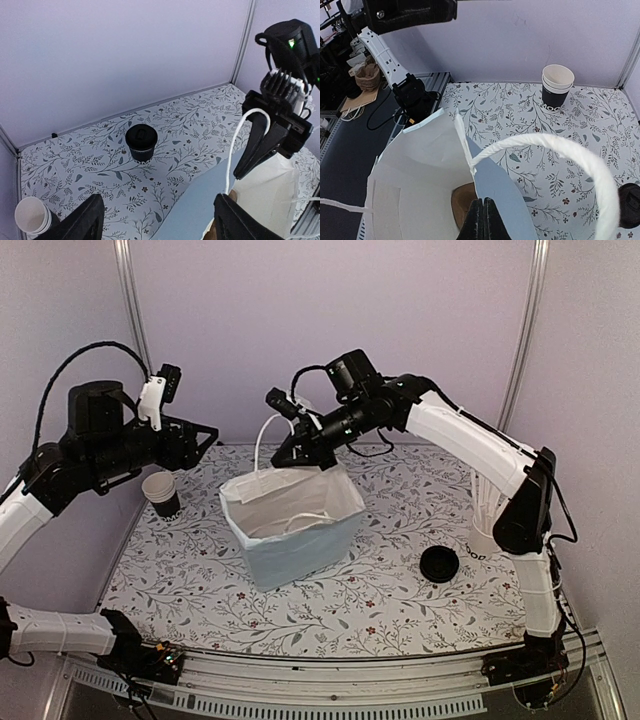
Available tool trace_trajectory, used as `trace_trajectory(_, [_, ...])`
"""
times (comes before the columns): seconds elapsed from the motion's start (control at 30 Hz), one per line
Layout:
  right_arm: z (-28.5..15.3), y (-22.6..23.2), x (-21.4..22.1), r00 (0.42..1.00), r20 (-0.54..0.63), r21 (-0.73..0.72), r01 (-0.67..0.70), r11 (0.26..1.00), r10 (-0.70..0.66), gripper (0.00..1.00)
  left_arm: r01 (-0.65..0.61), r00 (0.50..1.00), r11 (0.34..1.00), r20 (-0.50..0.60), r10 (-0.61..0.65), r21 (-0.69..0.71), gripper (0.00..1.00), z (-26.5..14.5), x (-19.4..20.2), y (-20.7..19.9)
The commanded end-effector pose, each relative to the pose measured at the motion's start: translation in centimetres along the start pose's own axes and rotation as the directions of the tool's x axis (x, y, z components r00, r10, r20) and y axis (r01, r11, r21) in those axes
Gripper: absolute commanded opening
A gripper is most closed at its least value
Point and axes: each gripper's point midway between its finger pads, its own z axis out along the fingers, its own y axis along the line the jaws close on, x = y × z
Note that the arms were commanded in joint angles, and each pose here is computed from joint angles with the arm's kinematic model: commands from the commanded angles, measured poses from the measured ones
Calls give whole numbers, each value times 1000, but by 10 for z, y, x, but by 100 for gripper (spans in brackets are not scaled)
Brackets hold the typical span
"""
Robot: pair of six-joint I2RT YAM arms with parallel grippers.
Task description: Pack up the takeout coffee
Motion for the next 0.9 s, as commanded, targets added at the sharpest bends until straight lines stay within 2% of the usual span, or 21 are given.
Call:
trace_trajectory(0.0, [8, -3, -33, 991, 135, -33, 30, 999, -26, 0, 55, 996, 995, -62, -60, -87, 78, 10, 18, 23])
trace_trajectory(0.2, [12, -15, -49, 979, 204, -13, 18, 1000, -14, 0, 79, 989, 996, -124, -83, -37, 78, 28, 24, 19])
trace_trajectory(0.23, [12, -19, -49, 979, 205, 5, 13, 1000, -14, 7, 80, 987, 997, -141, -82, -20, 78, 31, 28, 17])
trace_trajectory(0.33, [12, -30, -49, 979, 200, 63, 13, 998, -25, 43, 87, 975, 994, -209, -72, 67, 79, 39, 42, 1])
trace_trajectory(0.4, [6, -34, -51, 979, 199, 91, 22, 996, -40, 57, 91, 967, 991, -248, -64, 100, 80, 41, 51, -5])
trace_trajectory(0.43, [2, -35, -52, 979, 200, 101, 24, 995, -44, 61, 91, 961, 989, -269, -58, 115, 80, 43, 57, -8])
trace_trajectory(0.57, [-14, -38, -59, 977, 197, 148, 50, 988, -79, 67, 97, 940, 986, -337, -46, 135, 81, 50, 77, -11])
trace_trajectory(0.67, [-23, -34, -61, 978, 188, 158, 61, 986, -90, 69, 93, 922, 992, -383, -52, 89, 80, 58, 89, -3])
trace_trajectory(0.73, [-28, -29, -59, 980, 173, 157, 70, 985, -97, 70, 88, 918, 994, -392, -55, 66, 78, 61, 88, 1])
trace_trajectory(0.87, [-40, -16, -47, 985, 125, 160, 96, 983, -116, 71, 109, 934, 987, -352, -62, 117, 75, 50, 66, -9])
